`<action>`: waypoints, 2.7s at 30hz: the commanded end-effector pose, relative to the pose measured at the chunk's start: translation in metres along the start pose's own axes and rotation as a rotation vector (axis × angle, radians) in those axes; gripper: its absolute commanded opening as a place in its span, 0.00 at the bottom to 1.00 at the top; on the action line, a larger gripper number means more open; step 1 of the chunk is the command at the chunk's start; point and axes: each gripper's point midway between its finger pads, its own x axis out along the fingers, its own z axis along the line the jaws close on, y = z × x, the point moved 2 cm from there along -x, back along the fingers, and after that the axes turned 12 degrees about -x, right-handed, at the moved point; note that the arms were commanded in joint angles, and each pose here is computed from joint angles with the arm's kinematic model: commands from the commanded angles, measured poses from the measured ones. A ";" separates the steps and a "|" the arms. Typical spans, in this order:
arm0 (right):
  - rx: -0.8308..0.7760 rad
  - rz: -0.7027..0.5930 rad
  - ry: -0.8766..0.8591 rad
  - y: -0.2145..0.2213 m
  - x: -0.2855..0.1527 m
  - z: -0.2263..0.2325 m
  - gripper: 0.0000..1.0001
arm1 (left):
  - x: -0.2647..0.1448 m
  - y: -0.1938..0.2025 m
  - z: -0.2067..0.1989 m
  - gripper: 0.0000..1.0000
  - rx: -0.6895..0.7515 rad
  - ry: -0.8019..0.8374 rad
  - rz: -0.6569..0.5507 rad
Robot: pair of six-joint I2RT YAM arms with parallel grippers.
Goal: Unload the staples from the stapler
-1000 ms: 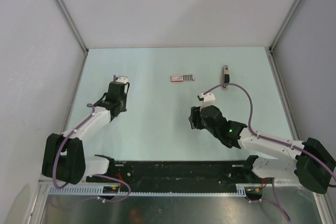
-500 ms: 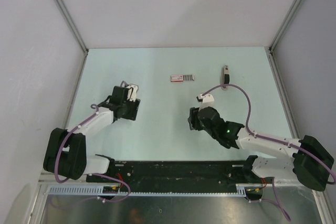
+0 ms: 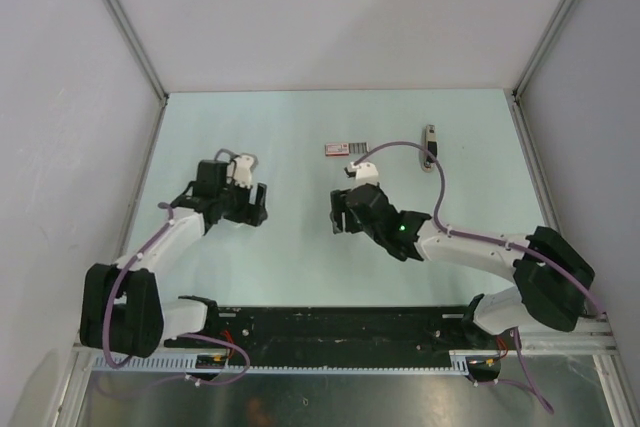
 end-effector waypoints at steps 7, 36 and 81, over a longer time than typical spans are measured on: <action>-0.070 -0.137 -0.101 -0.073 0.013 0.013 0.74 | -0.022 -0.010 0.023 0.84 0.147 0.017 -0.065; -0.112 -0.052 -0.117 -0.051 0.002 -0.007 0.79 | 0.042 -0.003 -0.009 0.65 0.588 0.269 0.100; -0.796 -0.061 -0.340 -0.013 0.077 0.163 0.99 | -0.045 -0.058 0.025 0.90 0.158 0.118 -0.179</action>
